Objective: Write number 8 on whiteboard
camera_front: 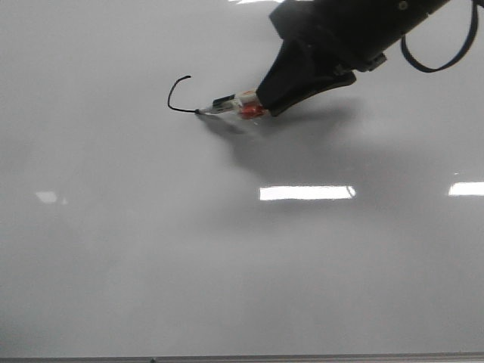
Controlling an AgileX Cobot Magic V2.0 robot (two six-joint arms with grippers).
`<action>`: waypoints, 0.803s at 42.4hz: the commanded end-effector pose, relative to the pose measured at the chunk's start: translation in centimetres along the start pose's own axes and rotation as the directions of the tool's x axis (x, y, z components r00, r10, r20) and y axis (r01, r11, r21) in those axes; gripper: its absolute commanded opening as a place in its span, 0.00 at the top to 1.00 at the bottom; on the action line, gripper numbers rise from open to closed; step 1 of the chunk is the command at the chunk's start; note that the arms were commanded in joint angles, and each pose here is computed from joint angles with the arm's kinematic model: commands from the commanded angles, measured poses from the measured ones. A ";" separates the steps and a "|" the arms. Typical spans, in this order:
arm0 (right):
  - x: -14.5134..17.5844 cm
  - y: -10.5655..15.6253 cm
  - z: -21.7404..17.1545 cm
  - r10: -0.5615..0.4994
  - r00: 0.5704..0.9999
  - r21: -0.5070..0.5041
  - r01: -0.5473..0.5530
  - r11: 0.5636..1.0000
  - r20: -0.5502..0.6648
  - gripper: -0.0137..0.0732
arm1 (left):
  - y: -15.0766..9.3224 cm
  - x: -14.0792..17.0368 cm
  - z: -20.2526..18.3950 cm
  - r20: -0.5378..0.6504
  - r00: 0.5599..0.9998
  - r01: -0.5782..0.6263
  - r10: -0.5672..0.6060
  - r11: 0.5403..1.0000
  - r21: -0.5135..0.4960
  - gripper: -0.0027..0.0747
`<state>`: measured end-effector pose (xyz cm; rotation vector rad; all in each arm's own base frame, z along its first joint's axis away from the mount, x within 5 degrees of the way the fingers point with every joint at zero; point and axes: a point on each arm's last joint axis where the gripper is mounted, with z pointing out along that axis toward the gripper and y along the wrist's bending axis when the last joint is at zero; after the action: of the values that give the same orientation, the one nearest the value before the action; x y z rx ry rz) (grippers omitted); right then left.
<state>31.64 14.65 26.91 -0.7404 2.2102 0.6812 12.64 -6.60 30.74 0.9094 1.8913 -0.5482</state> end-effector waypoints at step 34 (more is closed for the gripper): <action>-0.9 3.6 2.6 -0.009 0.997 0.004 0.009 1.000 0.072 0.91 | 0.1 -1.2 -0.4 0.072 0.997 0.023 -0.021 1.000 -0.015 0.99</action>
<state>30.52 19.77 23.66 -0.8026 2.2379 0.6969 12.64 -6.60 30.74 0.9094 1.8913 -0.5482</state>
